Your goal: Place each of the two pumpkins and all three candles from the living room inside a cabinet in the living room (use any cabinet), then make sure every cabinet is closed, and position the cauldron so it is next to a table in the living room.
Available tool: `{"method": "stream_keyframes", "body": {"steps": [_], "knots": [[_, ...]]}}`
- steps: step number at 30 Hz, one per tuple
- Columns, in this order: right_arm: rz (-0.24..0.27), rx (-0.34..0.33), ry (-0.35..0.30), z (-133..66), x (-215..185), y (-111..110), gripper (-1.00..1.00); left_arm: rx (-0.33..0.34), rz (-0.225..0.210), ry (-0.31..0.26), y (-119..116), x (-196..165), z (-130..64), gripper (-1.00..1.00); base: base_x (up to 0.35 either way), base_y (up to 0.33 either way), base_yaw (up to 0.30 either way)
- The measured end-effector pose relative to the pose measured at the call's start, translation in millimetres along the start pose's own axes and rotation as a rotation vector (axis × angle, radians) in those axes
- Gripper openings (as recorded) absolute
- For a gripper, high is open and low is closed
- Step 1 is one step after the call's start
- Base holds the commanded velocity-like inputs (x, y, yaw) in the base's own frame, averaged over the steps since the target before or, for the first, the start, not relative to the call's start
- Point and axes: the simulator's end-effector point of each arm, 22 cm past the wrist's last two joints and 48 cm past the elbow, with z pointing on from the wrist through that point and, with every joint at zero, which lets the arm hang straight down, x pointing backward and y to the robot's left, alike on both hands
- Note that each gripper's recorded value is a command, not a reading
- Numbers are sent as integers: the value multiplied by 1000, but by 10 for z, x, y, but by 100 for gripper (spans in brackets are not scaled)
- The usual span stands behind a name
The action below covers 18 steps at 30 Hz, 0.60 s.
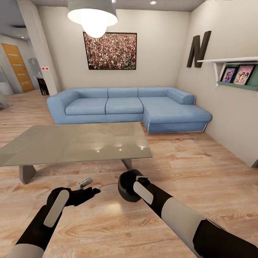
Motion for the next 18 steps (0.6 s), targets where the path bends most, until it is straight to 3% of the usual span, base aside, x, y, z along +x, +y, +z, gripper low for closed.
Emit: {"method": "stream_keyframes", "body": {"steps": [13,18], "knots": [[5,13,5,-195,-140,-69,100,-38,-15,79,59,148,-67,100,-1,0,0],[17,23,42,-175,85,-160,100,-53,-18,91,88,140,-124,100,0,0,0]]}}
